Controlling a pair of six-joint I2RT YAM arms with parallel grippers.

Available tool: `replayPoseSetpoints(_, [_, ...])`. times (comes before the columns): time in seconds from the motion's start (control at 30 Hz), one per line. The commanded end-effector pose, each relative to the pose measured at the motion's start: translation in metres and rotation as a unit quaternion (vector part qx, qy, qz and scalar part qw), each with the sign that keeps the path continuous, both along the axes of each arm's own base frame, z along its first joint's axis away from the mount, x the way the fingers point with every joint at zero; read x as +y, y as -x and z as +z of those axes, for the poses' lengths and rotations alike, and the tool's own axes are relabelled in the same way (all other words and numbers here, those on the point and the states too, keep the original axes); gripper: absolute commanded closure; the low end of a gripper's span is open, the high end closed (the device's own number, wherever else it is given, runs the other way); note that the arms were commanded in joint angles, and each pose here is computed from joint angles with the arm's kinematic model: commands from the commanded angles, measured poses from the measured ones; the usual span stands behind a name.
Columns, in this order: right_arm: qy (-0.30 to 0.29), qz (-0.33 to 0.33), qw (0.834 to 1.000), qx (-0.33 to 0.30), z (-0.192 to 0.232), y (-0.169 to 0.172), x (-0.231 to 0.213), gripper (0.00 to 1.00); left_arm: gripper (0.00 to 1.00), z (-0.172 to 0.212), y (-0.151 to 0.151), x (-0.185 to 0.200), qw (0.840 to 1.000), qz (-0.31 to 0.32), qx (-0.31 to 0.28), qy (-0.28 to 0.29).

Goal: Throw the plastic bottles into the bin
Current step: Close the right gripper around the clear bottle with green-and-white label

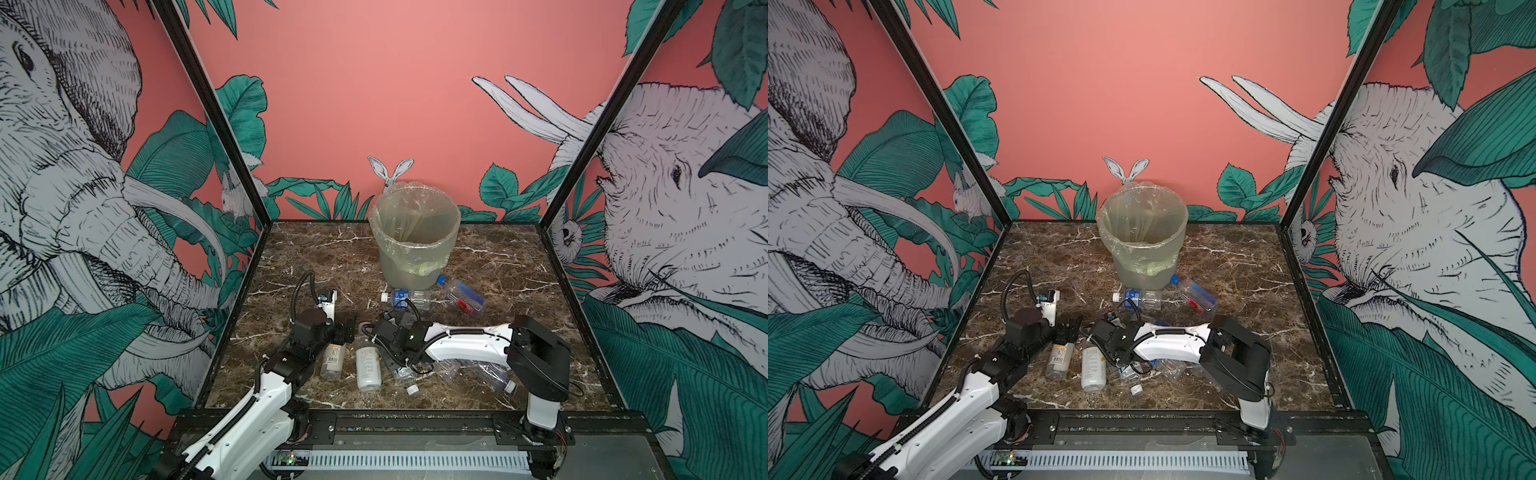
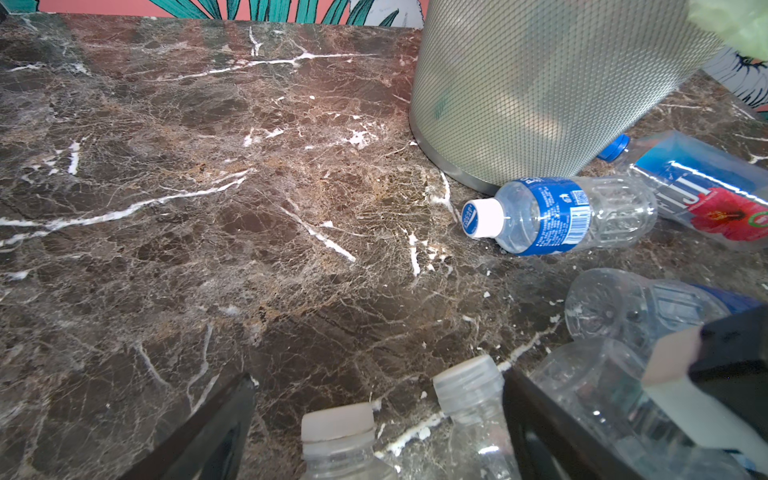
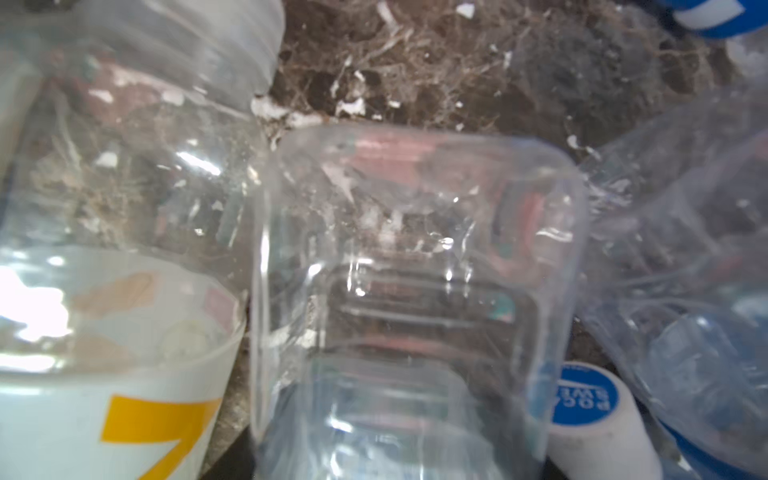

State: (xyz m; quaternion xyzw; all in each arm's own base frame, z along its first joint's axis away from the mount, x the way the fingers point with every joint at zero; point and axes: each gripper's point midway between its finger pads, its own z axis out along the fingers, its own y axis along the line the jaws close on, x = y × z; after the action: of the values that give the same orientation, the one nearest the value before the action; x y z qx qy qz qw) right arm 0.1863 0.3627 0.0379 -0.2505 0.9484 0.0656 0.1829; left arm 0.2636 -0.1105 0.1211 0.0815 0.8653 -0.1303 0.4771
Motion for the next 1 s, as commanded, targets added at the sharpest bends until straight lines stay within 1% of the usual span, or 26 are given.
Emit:
replayPoseSetpoints(0.0, [-0.023,-0.007,0.999,-0.03,0.023,-0.005,-0.002,0.42,0.06,-0.002,0.0,0.001,1.0,0.005,-0.001,0.002])
replayPoseSetpoints(0.13, [-0.062,-0.001,0.995,-0.074,0.05,-0.007,-0.002,0.48,0.06,-0.002,0.0,0.002,1.0,0.005,-0.002,0.001])
replayPoseSetpoints(0.27, [-0.083,0.003,0.991,-0.107,0.07,-0.005,-0.007,0.49,0.07,-0.002,0.0,0.002,1.0,0.006,-0.002,0.001])
replayPoseSetpoints(0.37, [-0.106,0.007,0.983,-0.153,0.099,-0.003,-0.012,0.5,0.06,-0.002,0.0,0.001,1.0,0.005,-0.002,0.002])
replayPoseSetpoints(0.5, [-0.119,0.0,0.97,-0.212,0.12,-0.001,-0.026,0.5,0.07,-0.003,-0.001,0.0,1.0,0.003,-0.001,0.002])
replayPoseSetpoints(0.67, [-0.15,-0.015,0.95,-0.273,0.144,0.001,-0.047,0.5,0.06,-0.004,-0.001,0.001,1.0,0.003,-0.001,0.001])
replayPoseSetpoints(0.77, [-0.157,-0.022,0.939,-0.306,0.159,0.003,-0.06,0.49,0.07,-0.004,-0.001,0.001,1.0,0.005,-0.001,-0.001])
replayPoseSetpoints(0.97, [-0.166,-0.035,0.923,-0.346,0.189,0.002,-0.085,0.49,0.07,-0.002,0.0,0.001,1.0,0.002,-0.005,0.003])
